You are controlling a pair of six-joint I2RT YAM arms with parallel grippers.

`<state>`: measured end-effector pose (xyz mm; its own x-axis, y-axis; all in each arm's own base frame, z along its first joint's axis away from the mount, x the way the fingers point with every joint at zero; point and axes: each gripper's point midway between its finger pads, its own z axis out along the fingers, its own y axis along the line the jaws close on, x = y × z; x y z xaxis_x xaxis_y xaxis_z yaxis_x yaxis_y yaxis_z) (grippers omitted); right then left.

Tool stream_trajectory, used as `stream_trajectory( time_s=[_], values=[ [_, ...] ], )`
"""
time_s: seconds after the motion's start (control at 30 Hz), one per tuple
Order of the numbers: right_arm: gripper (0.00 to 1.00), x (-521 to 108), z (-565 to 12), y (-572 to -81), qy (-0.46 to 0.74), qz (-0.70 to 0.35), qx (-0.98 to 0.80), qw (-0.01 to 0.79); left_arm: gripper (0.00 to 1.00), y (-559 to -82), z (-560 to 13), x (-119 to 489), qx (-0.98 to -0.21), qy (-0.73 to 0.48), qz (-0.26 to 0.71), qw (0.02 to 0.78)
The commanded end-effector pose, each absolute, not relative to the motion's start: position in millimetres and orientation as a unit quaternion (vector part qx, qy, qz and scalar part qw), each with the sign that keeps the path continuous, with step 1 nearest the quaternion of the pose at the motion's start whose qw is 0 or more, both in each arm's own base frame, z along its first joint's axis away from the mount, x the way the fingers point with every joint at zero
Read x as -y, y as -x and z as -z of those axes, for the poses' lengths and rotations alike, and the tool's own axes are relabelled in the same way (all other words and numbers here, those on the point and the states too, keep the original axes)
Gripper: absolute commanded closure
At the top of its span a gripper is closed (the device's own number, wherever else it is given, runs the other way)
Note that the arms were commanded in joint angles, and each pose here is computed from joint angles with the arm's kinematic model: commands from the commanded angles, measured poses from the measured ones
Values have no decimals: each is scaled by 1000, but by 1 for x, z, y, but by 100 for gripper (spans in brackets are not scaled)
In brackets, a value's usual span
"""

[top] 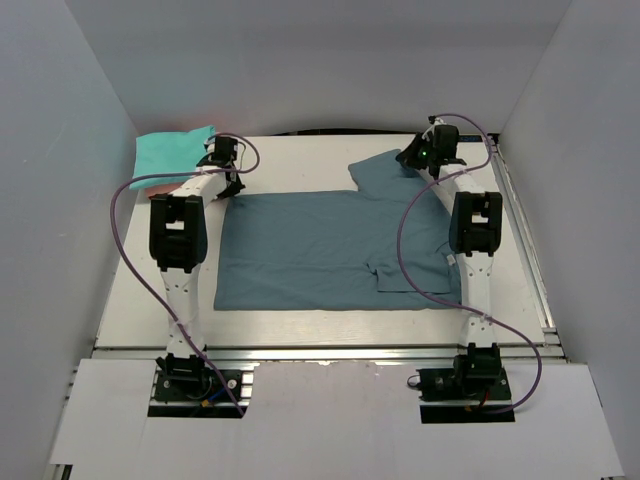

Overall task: Fold and stack the t-shirts
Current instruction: Grap the side of the flattened tshirt furthest away from the robot with both arms

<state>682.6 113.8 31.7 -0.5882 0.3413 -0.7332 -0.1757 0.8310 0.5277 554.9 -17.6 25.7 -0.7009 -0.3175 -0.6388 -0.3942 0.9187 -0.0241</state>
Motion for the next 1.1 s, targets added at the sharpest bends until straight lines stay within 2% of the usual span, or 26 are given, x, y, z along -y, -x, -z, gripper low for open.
stream_trajectory(
  time_s=[0.0,0.07,0.1,0.2,0.3,0.4,0.47,0.5,0.57,0.6,0.63,1.07],
  values=[
    [100,-122,-58,-687,-45,-310,-825,471,100,-538,-38,11,-926,185,-65,322],
    [100,-123,-61,-686,-43,-313,-822,474,100,-537,-42,11,-926,181,-65,324],
    [86,-122,-63,-686,-43,-312,-821,477,100,-537,-44,11,-926,180,-65,325],
    [61,-118,-73,-689,-41,-299,-815,494,100,-537,-49,9,-926,176,-68,328],
    [59,-114,-89,-697,-40,-292,-807,511,100,-538,-50,8,-926,174,-69,329],
    [62,-114,-92,-700,-41,-291,-807,513,100,-539,-51,10,-926,172,-66,330],
    [75,-113,-96,-701,-43,-291,-804,516,100,-538,-51,10,-926,172,-66,330],
    [87,-112,-97,-701,-47,-290,-804,517,100,-538,-52,10,-926,171,-66,330],
    [94,-109,-99,-702,-48,-282,-805,521,100,-538,-53,10,-925,170,-66,332],
    [94,-109,-100,-702,-48,-280,-804,522,100,-538,-54,10,-925,170,-66,333],
    [100,-107,-103,-702,-46,-276,-804,525,100,-538,-55,10,-925,169,-66,334],
    [100,-100,-142,-685,2,-232,-809,540,100,-537,-76,7,-921,161,-70,348]
  ],
)
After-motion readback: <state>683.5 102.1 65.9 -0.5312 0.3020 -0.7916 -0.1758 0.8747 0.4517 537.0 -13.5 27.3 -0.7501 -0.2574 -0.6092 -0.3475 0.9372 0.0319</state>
